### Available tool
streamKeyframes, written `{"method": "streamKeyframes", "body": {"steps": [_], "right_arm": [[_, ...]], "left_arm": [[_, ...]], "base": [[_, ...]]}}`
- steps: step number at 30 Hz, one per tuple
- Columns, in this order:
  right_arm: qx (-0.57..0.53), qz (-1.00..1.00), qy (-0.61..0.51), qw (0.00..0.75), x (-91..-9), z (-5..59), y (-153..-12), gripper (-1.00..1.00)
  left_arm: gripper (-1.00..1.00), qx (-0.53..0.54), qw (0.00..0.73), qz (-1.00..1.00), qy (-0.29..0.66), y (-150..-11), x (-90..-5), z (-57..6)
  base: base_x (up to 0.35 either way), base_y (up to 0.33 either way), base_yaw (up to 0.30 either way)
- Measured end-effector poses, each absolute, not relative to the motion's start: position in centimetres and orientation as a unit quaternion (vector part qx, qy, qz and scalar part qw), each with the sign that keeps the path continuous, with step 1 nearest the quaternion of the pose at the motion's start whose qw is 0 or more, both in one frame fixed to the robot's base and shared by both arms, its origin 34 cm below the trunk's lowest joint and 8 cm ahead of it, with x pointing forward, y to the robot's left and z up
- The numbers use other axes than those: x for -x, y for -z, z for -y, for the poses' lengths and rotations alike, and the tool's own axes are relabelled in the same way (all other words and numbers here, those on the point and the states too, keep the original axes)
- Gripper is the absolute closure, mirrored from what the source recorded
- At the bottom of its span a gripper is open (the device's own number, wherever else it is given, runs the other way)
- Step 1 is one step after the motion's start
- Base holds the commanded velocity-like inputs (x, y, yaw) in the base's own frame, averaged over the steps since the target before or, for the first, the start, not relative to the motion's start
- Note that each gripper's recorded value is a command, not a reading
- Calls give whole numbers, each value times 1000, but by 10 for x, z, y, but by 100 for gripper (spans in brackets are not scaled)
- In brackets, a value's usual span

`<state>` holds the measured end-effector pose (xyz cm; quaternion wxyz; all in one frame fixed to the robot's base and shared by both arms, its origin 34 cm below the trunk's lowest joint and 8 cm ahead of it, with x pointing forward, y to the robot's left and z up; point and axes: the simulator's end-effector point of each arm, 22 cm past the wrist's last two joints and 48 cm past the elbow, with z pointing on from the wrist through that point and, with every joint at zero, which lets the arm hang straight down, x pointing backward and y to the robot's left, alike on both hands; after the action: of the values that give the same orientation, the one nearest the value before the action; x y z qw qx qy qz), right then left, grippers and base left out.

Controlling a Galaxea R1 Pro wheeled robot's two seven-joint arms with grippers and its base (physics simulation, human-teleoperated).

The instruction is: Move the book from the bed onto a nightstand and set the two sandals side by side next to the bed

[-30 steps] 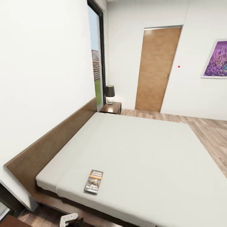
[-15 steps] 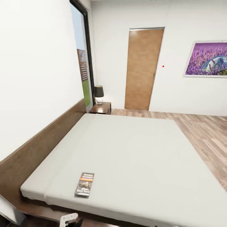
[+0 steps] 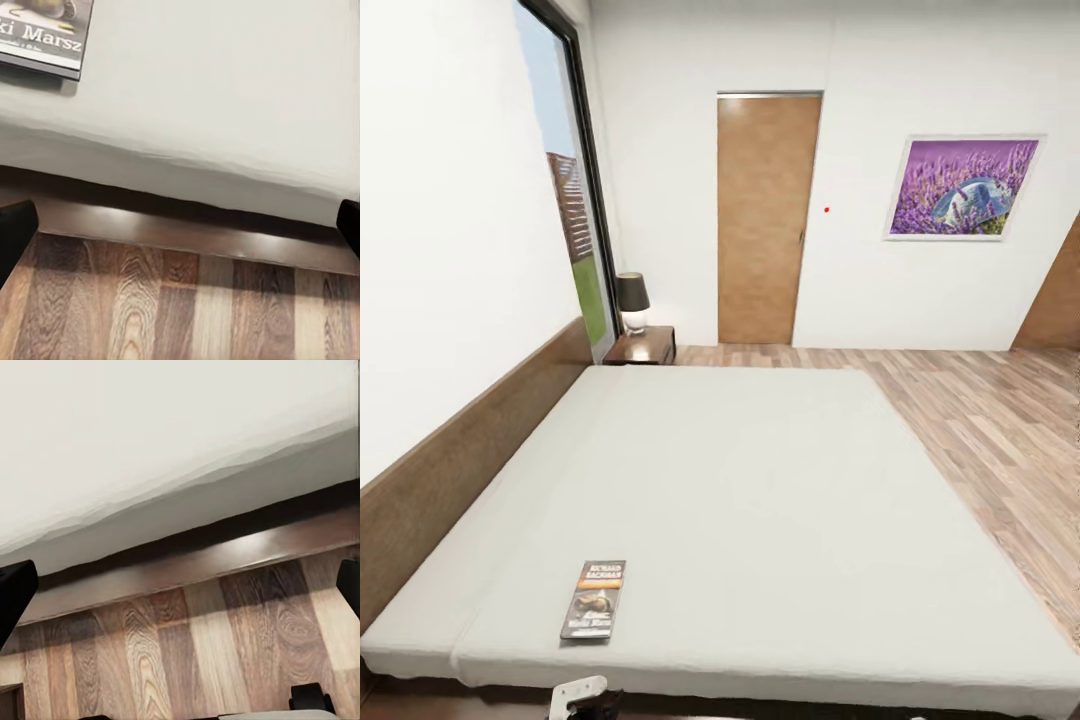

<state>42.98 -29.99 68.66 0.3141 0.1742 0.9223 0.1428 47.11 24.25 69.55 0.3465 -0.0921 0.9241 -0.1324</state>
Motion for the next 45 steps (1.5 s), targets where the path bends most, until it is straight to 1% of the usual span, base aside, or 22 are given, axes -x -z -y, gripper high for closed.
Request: {"method": "streamKeyframes", "body": {"steps": [5,12,19,23,38,45], "right_arm": [[-174,-922,-143,314,-430,300,-687,-100],[-174,-922,-143,314,-429,300,-686,-100],[-174,-922,-143,314,-430,300,-686,-100],[-174,-922,-143,314,-430,300,-686,-100],[-174,-922,-143,314,-430,300,-686,-100],[-174,-922,-144,314,-430,299,-687,-100]], "left_arm": [[-100,92,347,-924,132,-696,-471,-243],[-100,92,347,-924,132,-696,-471,-243],[-100,92,347,-924,132,-696,-471,-244],[-100,92,347,-924,132,-696,-471,-244],[-100,92,347,-924,132,-696,-471,-244],[-100,92,347,-924,132,-696,-471,-244]], "base": [[98,164,-27],[22,37,-2],[76,157,0],[17,35,34],[1,1,244],[0,0,70]]}}
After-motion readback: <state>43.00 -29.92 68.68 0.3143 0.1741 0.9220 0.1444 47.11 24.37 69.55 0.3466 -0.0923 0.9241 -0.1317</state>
